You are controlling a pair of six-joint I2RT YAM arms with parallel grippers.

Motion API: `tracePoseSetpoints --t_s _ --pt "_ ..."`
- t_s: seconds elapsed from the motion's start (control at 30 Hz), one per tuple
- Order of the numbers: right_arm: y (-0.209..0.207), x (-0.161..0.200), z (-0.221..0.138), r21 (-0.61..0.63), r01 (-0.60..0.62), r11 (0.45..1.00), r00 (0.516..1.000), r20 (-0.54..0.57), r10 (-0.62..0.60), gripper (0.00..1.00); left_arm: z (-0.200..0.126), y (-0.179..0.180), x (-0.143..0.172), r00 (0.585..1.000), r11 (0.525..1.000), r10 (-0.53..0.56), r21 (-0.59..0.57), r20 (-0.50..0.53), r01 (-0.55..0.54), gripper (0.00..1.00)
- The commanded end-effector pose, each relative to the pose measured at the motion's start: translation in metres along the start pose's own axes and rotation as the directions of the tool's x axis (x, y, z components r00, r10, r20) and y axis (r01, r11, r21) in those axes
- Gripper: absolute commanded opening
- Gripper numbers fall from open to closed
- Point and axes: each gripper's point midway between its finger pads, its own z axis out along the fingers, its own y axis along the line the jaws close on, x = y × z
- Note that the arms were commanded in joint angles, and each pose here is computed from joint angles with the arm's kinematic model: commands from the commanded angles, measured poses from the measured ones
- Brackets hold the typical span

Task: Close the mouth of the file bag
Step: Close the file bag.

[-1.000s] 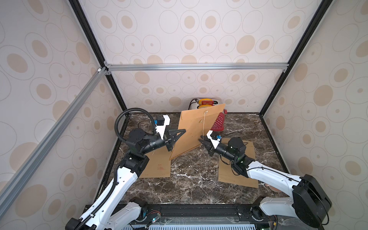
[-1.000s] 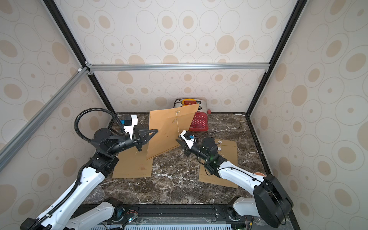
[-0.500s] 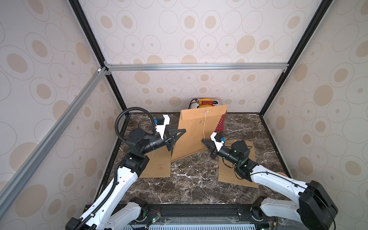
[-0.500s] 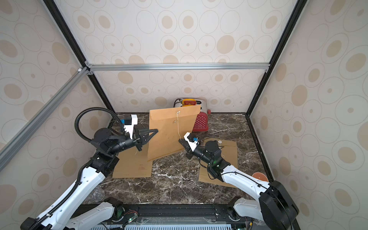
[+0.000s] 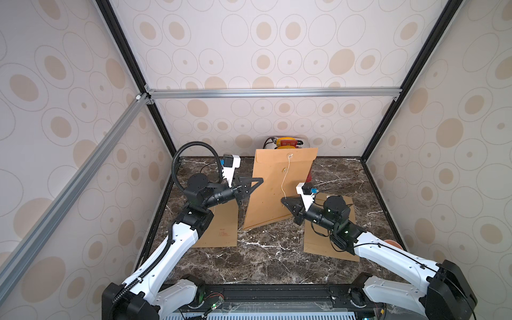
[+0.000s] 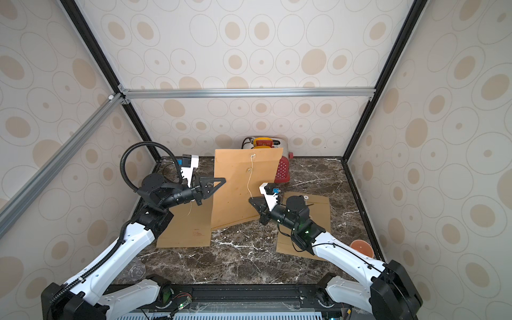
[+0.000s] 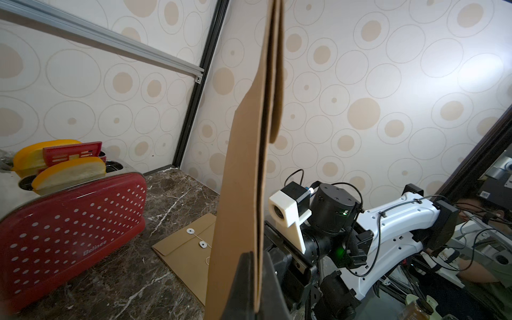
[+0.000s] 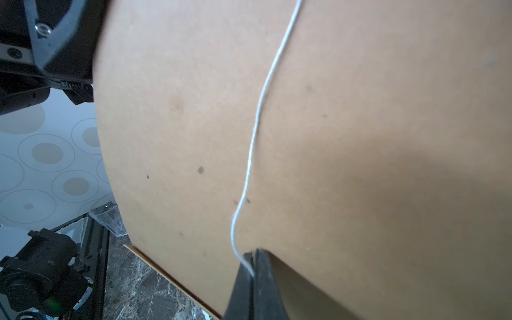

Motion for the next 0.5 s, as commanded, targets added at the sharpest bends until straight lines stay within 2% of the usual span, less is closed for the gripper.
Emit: tracePoseSetpoints --t_s 0.0,0.2,0.47 --pt "0.008 -0.005 -0.003 -0.02 -0.073 0.997 0.997 0.011 0.073 0.0 0.002 -0.029 -0.03 0.998 0.994 0.022 0.102 0.053 -0.027 0.0" --pt "0.018 -0.01 -0.005 -0.048 -0.124 0.991 0.991 0.043 0.126 0.0 0.007 -0.029 -0.031 0.999 0.989 -0.025 0.149 0.04 0.018 0.0" --pt "0.027 -0.003 0.005 -0.055 -0.139 0.989 0.99 0.013 0.139 0.0 0.009 -0.028 -0.031 0.998 0.987 -0.045 0.156 0.038 0.039 0.0"
